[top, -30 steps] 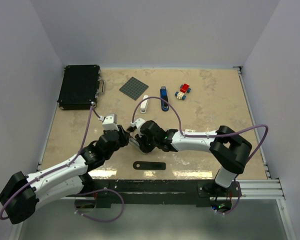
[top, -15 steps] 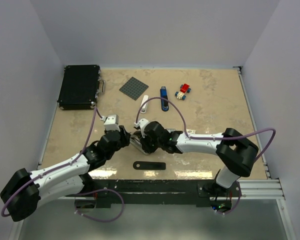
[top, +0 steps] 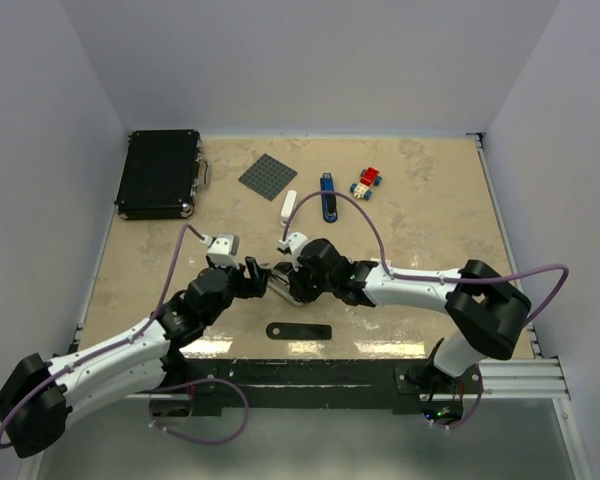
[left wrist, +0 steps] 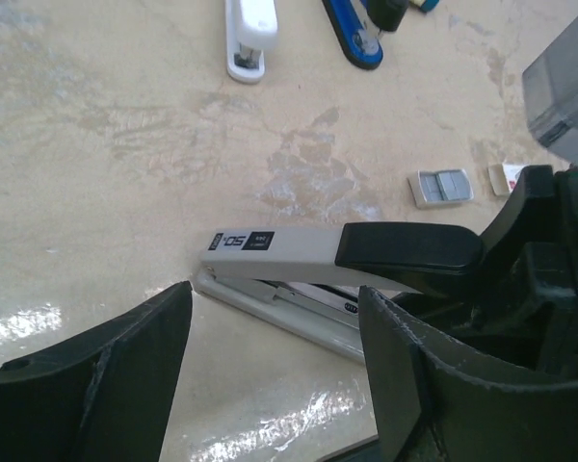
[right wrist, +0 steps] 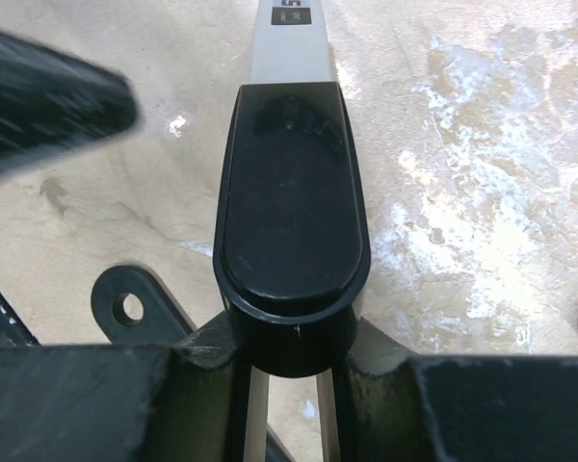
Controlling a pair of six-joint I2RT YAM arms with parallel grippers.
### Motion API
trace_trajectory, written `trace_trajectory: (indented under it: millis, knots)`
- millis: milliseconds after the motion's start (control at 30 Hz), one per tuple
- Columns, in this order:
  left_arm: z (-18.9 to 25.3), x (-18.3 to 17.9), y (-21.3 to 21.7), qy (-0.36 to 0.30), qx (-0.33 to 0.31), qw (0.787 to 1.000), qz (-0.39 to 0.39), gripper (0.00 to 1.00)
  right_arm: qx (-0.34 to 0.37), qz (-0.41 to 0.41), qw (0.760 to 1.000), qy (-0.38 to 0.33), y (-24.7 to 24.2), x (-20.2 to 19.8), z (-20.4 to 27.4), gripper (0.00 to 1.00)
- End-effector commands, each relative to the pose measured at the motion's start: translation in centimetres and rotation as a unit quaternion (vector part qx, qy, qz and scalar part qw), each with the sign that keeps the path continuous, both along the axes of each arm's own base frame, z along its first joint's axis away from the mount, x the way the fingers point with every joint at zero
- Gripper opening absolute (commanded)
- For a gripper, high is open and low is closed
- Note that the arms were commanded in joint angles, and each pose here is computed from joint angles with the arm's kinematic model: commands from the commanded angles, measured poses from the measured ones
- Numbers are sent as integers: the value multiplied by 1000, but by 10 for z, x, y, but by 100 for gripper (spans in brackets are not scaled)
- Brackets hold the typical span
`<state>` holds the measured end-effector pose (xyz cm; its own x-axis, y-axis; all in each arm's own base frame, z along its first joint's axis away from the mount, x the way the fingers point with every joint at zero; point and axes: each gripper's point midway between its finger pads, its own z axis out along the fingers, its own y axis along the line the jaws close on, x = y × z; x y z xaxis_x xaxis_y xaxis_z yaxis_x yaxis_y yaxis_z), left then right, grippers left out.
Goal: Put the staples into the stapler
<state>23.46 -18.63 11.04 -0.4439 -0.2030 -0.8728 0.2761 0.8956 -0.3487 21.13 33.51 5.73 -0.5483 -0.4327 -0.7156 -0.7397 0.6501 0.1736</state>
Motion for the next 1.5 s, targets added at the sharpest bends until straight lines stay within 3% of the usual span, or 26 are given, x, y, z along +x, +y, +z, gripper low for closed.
trace_trajectory:
  millis: [0,133,333,433,567,800,1233,1467]
  knots:
    - [53,13,14,-68,-31,996,50,76,14,10,1000,-18,2,5,14,26]
    - [88,16,42,-108,-30,988,108,79,5,11,1000,-13,-1,4,10,33]
    - [158,13,93,-205,-22,959,192,81,-18,13,1000,4,-6,-1,11,44]
    - [182,10,111,-244,15,946,213,82,-20,8,1000,5,-7,0,26,52]
    - [190,10,120,-262,46,937,225,82,-35,-3,999,-2,-8,7,47,60]
    - [180,10,130,-256,64,932,249,83,-84,-21,996,7,-3,20,61,64]
    - [181,9,137,-253,52,928,268,83,-164,-18,986,29,13,25,43,59]
    - [179,12,135,-251,57,930,264,83,-179,-11,983,34,15,24,30,31]
